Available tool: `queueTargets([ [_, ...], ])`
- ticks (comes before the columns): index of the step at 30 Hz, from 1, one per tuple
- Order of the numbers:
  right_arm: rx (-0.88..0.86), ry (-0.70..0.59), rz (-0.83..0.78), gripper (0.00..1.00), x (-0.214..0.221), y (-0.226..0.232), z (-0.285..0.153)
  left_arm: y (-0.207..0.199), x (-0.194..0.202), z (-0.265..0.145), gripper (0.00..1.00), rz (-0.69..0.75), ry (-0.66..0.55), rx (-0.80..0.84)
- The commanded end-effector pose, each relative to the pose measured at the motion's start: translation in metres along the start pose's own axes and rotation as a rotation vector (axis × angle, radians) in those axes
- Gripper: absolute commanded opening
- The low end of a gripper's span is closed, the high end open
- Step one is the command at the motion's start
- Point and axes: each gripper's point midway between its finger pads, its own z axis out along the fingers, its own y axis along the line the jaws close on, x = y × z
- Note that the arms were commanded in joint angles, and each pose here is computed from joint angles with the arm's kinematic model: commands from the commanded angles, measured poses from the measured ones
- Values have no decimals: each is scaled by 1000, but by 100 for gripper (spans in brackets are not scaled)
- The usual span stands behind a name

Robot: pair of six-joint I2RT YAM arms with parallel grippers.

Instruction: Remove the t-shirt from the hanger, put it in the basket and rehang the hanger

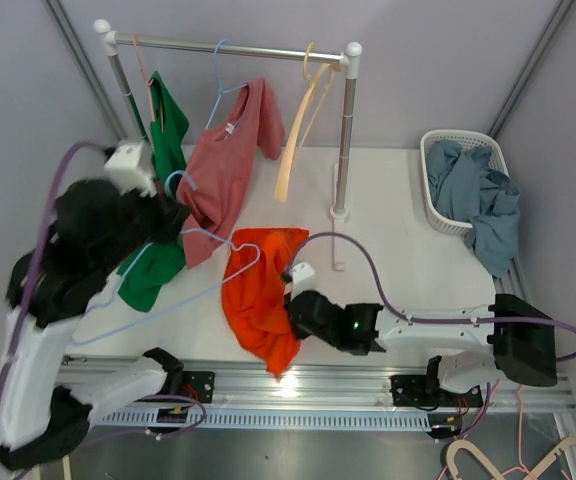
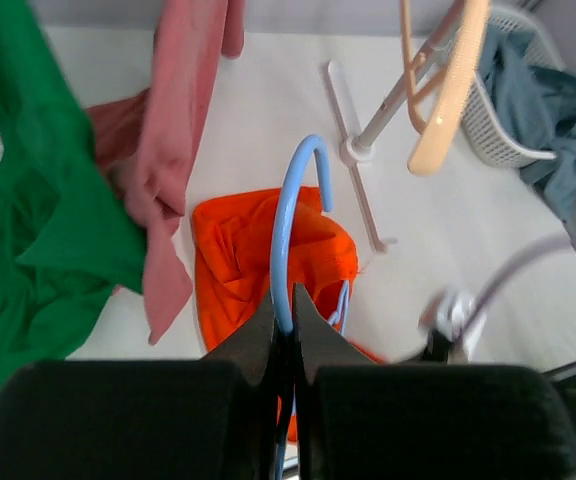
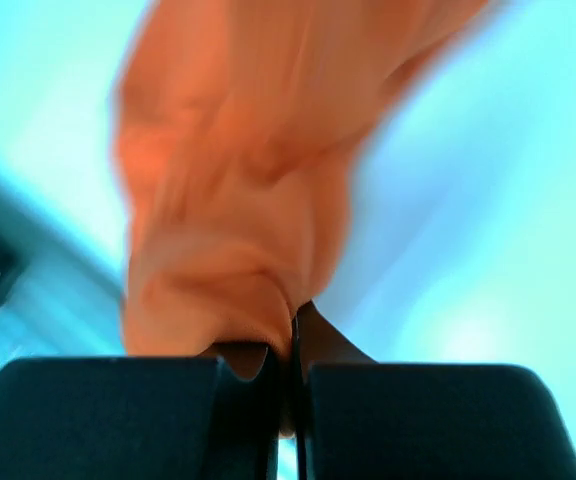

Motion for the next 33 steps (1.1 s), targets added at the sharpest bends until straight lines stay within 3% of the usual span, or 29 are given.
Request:
queueTargets([
  [1,182,8,86,0,-12,-63,0,14,-19,-74,1,20,-275,54],
  [3,171,-2,118,0,-30,-74,10,25,-21,-109,1,7,-376,56],
  [8,167,67,59,2,-64,-70,67,45,-20,-137,1,11,-443,-5],
  [9,125,88,54,20,-66,-61,78,47,-20,-144,1,18,-469,-4],
  [11,90,122,41,81,-62,-51,106,50,-20,-143,1,21,-475,-22],
  [12,12,89,63,99,-78,-30,116,50,-20,-141,1,25,-469,-25],
  [17,-54,211,41,100,-57,3,164,47,-30,-118,1,56,-443,-58],
  [22,179,475,-51,100,46,-29,180,27,-51,-79,1,38,-383,-41],
  [24,224,532,-34,97,77,-41,165,11,-57,-59,1,14,-353,6],
  [25,210,513,-18,91,73,-38,148,8,-61,-56,1,11,-355,12],
  [26,237,593,-19,70,110,-57,122,5,-67,-53,1,6,-364,15],
  [27,247,594,2,1,115,-63,107,4,-69,-41,1,10,-347,0],
  [28,240,536,60,0,96,-59,85,6,-77,-40,1,15,-361,-21],
  [29,270,576,56,0,116,-76,59,6,-88,-41,1,14,-382,-35],
  [31,317,553,70,0,105,-88,22,0,-100,-23,1,32,-365,-38],
  [33,331,400,119,0,48,-92,-22,-9,-118,-19,1,28,-382,-4],
])
